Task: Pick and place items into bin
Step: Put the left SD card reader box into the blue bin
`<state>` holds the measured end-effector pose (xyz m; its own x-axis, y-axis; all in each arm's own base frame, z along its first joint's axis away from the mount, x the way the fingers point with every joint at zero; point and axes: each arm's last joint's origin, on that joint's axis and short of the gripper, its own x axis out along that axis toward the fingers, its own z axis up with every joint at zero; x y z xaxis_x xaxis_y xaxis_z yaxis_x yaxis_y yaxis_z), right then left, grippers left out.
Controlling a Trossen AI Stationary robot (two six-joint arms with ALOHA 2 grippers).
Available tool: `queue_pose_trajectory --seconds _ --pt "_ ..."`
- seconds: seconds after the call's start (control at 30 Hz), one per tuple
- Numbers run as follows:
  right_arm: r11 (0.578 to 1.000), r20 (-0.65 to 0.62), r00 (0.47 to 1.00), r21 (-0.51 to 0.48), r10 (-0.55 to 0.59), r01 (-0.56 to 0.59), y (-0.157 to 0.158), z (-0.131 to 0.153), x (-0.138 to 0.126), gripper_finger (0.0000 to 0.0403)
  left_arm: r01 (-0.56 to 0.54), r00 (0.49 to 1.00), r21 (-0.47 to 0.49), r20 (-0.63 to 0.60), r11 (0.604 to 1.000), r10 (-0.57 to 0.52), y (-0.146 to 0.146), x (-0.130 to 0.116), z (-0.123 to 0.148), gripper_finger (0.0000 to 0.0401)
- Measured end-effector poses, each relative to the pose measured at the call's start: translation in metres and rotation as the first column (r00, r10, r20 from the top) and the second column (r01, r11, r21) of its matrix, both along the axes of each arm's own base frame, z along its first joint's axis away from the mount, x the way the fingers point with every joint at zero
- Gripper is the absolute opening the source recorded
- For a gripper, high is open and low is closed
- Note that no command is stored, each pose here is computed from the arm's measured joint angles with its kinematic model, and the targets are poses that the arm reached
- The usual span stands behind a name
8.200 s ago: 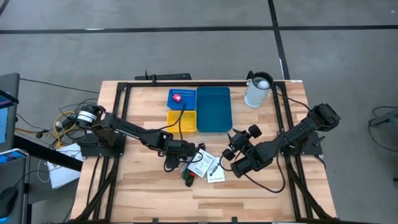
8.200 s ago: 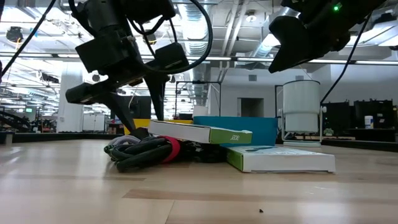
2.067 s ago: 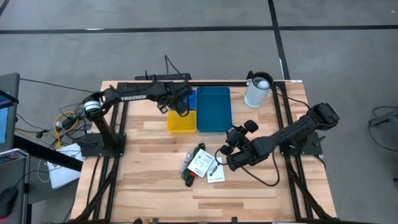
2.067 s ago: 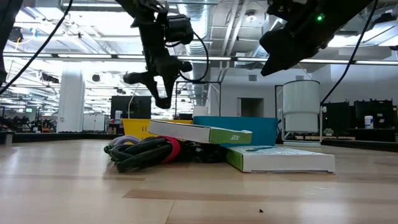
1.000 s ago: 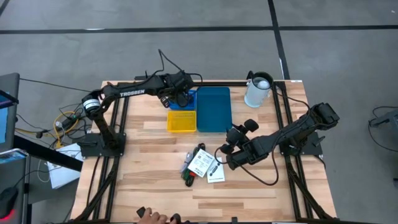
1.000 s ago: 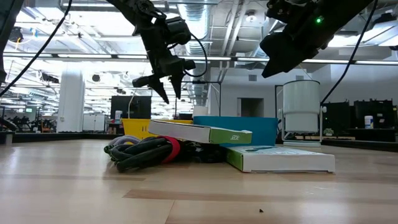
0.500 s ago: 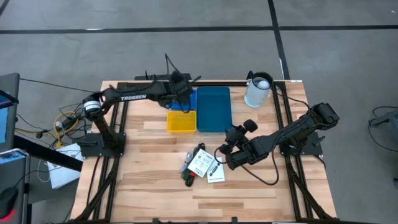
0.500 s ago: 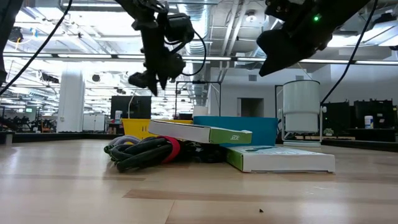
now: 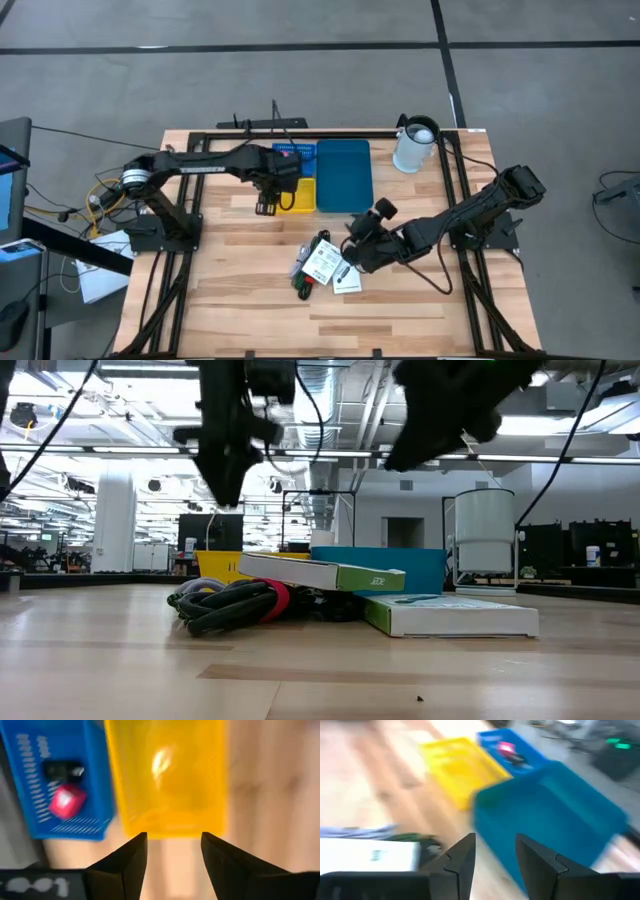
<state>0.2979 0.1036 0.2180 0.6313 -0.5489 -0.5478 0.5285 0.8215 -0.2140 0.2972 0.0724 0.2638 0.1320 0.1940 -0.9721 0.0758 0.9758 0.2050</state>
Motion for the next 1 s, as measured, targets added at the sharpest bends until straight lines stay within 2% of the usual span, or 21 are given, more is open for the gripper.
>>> queue_pose_trajectory --seconds 0.07,0.17,0.23,0.4,0.5,0.63,0.8,0.93,1.0 --pt "0.998 0.016 0.998 0.02 0.066 -0.066 0.007 0.007 0.005 0.0137 -0.045 0.992 -0.069 0.117 0.997 0.053 -0.004 -0.005 0.014 0.0177" --pt "0.991 0.029 0.991 0.011 0.13 -0.13 0.017 0.019 0.007 0.0142 -0.094 0.942 -0.098 0.313 0.991 0.12 -0.012 -0.018 0.034 0.0177" --pt "0.987 0.025 0.987 -0.01 0.161 -0.161 0.022 0.022 0.006 0.0146 -0.119 0.875 -0.113 0.458 0.986 0.158 -0.018 -0.031 0.049 0.0177" --pt "0.956 0.018 0.959 -0.081 0.284 -0.282 0.043 0.027 0.002 0.0154 -0.123 0.648 -0.193 0.727 0.973 0.226 -0.037 -0.071 0.069 0.0177" --pt "0.944 0.004 0.948 -0.091 0.319 -0.317 0.052 0.027 -0.002 0.0159 -0.069 0.529 -0.235 0.816 0.97 0.235 -0.05 -0.096 0.069 0.0177" --pt "0.936 -0.053 0.944 -0.128 0.324 -0.329 0.06 0.015 -0.004 0.0172 -0.039 0.428 -0.29 0.86 0.956 0.278 -0.063 -0.122 0.056 0.0177" --pt "0.912 -0.144 0.93 -0.193 0.338 -0.361 0.069 -0.005 -0.001 0.0201 -0.01 0.352 -0.331 0.882 0.943 0.313 -0.073 -0.139 0.038 0.0177" --pt "0.869 -0.239 0.902 -0.266 0.36 -0.418 0.077 -0.021 0.0 0.0228 0.023 0.337 -0.364 0.88 0.931 0.336 -0.078 -0.143 0.029 0.0177" --pt "0.849 -0.28 0.886 -0.285 0.37 -0.445 0.082 -0.028 0.003 0.0237 0.028 0.352 -0.377 0.871 0.926 0.344 -0.08 -0.143 0.025 0.0177"
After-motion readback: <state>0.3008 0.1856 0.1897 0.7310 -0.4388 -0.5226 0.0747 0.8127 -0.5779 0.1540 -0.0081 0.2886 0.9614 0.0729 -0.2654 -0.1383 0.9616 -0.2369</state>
